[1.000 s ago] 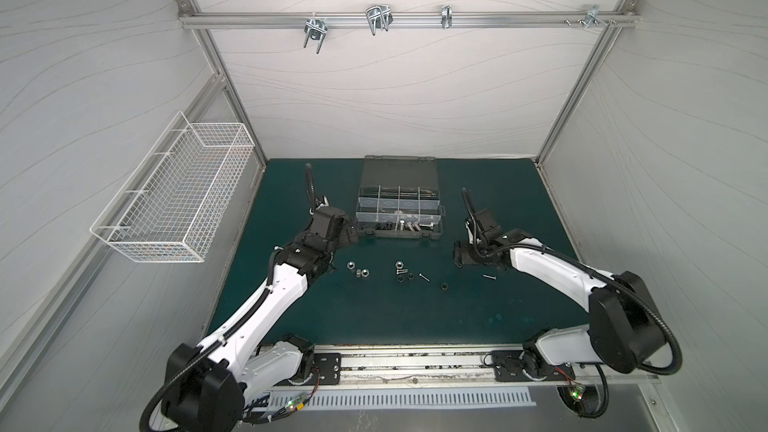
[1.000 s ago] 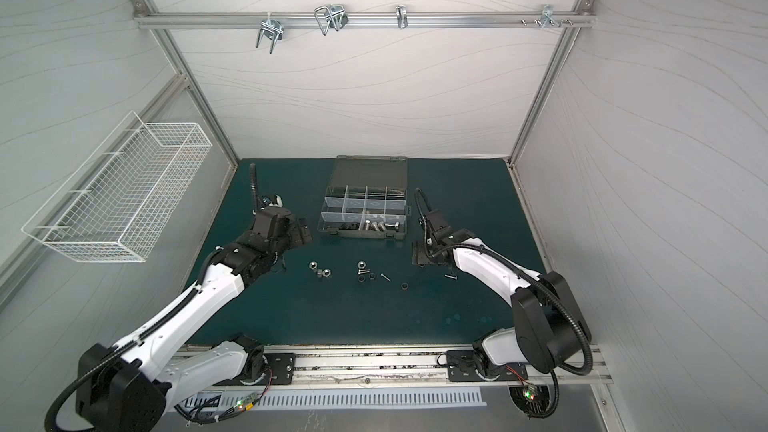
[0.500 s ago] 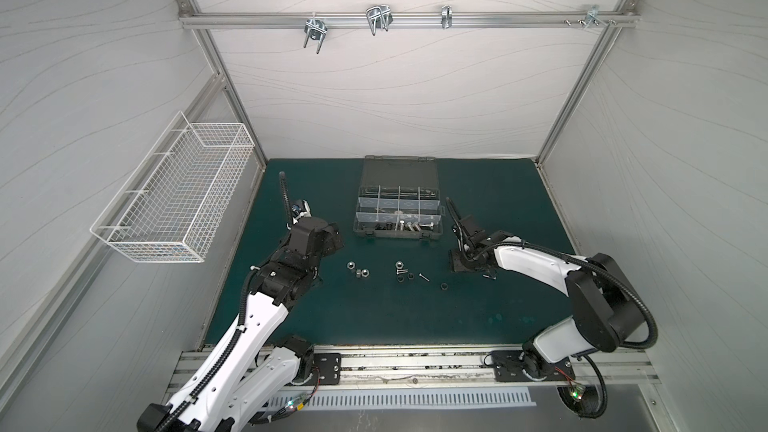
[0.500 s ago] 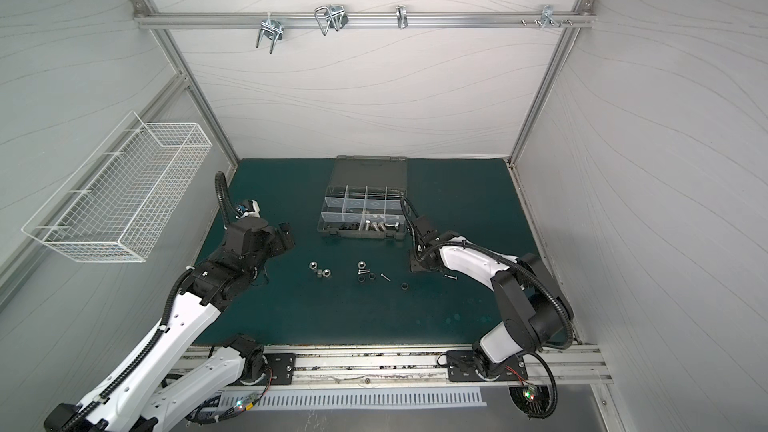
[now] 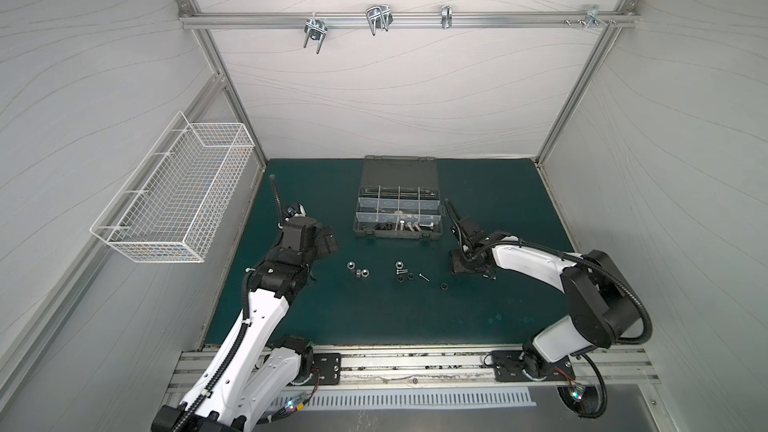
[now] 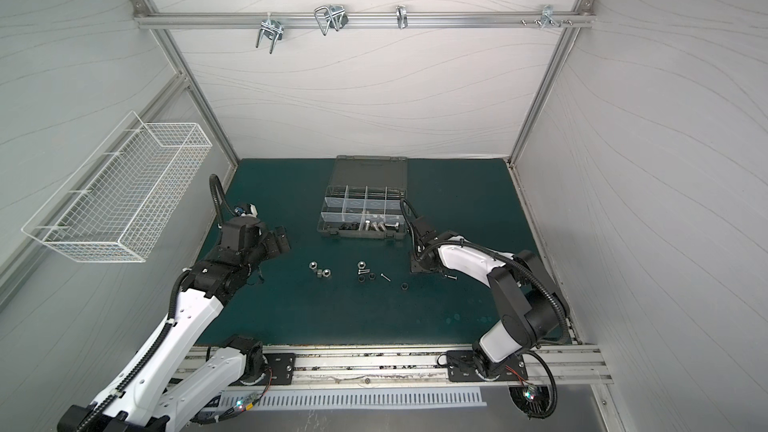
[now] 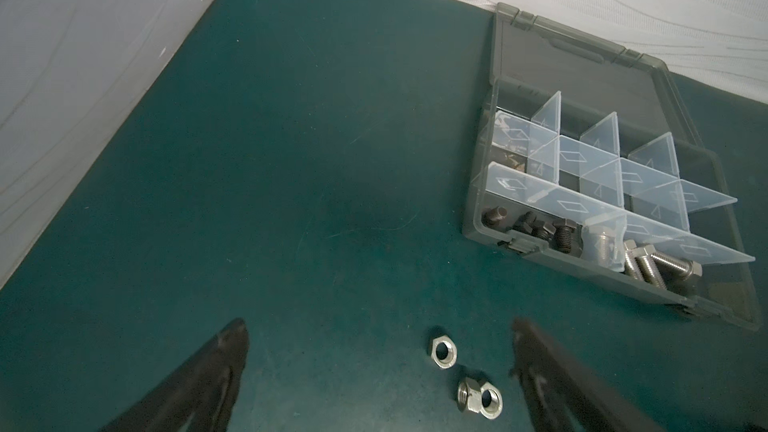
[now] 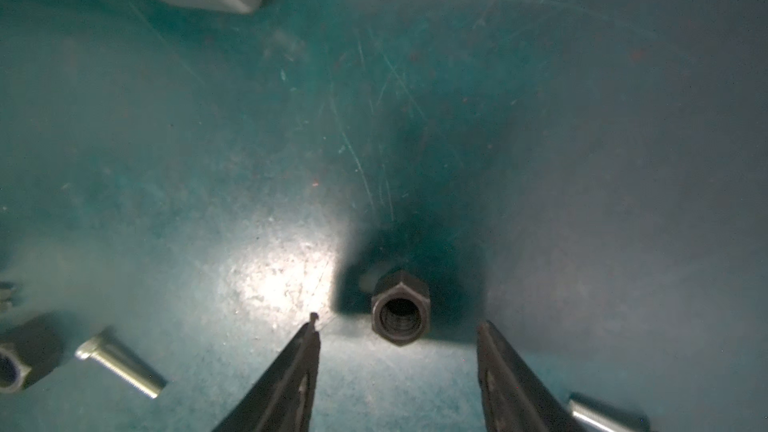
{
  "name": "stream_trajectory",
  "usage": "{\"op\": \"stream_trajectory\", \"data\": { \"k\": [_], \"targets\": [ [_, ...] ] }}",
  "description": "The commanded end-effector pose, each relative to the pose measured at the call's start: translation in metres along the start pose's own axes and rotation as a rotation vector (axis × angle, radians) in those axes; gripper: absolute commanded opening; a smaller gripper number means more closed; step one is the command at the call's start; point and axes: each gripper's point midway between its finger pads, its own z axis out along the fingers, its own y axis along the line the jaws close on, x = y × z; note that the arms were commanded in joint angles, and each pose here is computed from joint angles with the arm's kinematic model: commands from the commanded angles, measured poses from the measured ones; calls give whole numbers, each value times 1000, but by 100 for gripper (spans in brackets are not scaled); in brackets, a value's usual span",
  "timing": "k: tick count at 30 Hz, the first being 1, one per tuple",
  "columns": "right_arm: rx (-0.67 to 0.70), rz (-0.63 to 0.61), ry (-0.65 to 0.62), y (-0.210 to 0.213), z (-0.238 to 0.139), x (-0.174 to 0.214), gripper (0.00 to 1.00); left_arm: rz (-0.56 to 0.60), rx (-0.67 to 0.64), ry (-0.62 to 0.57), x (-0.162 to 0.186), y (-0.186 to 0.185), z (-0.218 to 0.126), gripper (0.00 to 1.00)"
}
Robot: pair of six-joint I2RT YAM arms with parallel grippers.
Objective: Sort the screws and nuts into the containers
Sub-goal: 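Lower the right gripper over a black hex nut while the left arm draws back, then close the right gripper on the black hex nut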
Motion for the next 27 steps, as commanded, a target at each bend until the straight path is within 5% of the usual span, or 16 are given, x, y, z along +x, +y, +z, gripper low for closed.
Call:
{"op": "stream_trajectory", "data": {
  "k": [1,22,27],
  "targets": [
    [21,5,14,-3,3,3,61,-3,27,4,-5,-6,2,99],
    [5,-3,79,3,20,11,37,-43,-9,121,10,3,20,99],
    [-4,-9,91,4,19,14,22,-46,-9,120,9,3,20,99]
  ]
}}
